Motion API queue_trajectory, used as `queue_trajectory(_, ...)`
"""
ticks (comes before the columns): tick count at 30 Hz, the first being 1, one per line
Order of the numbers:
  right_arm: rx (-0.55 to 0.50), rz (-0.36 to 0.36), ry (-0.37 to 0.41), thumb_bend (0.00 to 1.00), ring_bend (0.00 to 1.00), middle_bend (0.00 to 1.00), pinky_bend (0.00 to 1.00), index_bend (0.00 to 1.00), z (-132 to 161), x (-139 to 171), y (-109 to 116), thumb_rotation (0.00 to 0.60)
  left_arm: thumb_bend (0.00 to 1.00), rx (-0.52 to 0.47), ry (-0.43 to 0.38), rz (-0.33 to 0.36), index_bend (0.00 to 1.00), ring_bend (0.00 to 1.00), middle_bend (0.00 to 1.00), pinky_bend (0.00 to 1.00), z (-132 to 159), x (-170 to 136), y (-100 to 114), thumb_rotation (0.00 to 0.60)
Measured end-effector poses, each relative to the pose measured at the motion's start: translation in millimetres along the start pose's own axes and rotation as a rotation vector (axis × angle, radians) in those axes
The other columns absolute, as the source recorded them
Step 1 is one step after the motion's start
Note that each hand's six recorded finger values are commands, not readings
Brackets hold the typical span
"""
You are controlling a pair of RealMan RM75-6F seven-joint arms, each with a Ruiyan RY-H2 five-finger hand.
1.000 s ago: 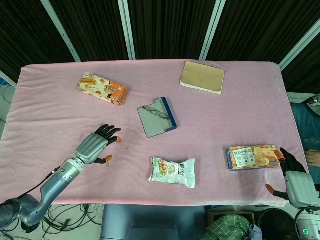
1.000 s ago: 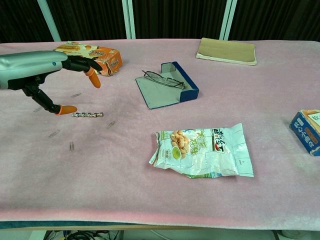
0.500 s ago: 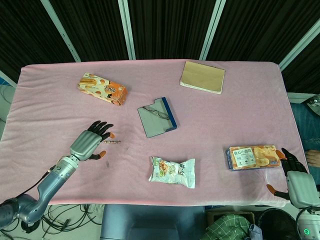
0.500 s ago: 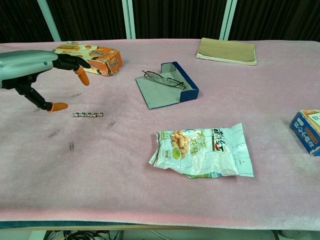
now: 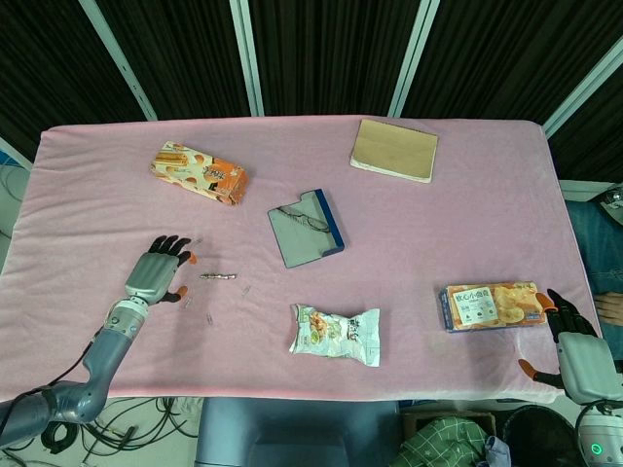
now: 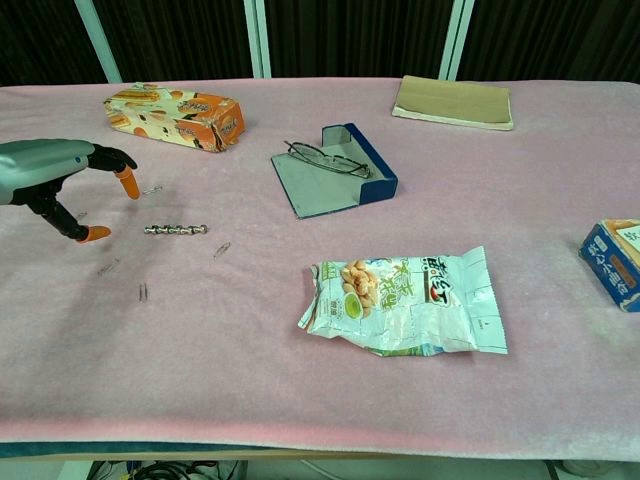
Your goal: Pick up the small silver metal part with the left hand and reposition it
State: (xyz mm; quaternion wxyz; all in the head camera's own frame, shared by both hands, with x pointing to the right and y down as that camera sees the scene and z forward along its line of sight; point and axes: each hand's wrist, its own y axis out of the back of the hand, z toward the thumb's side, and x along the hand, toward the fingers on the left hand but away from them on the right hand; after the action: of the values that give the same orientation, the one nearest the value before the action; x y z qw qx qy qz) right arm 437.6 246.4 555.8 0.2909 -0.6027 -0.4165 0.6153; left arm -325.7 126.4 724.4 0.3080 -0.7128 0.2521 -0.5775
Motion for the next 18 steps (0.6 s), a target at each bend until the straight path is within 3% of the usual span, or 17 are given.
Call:
queue_trajectory(4, -0.003, 0.003, -0.002, 0.09, 0.05, 0.0, 0.18, 0.0, -0.5, -0.3, 0.3, 0.6, 0.31, -0.024, 0.031, 0.005, 0.37, 0.0, 0.11, 0.0, 5.6, 7.7, -6.3, 0.6)
queue_trajectory(18, -0.006, 0.009, -0.006, 0.09, 0.05, 0.0, 0.18, 0.0, -1.5, -1.2, 0.0, 0.6, 0.36, 0.063, 0.064, 0.009, 0.43, 0.0, 0.13, 0.0, 34.3, 23.3, -4.6, 0.6)
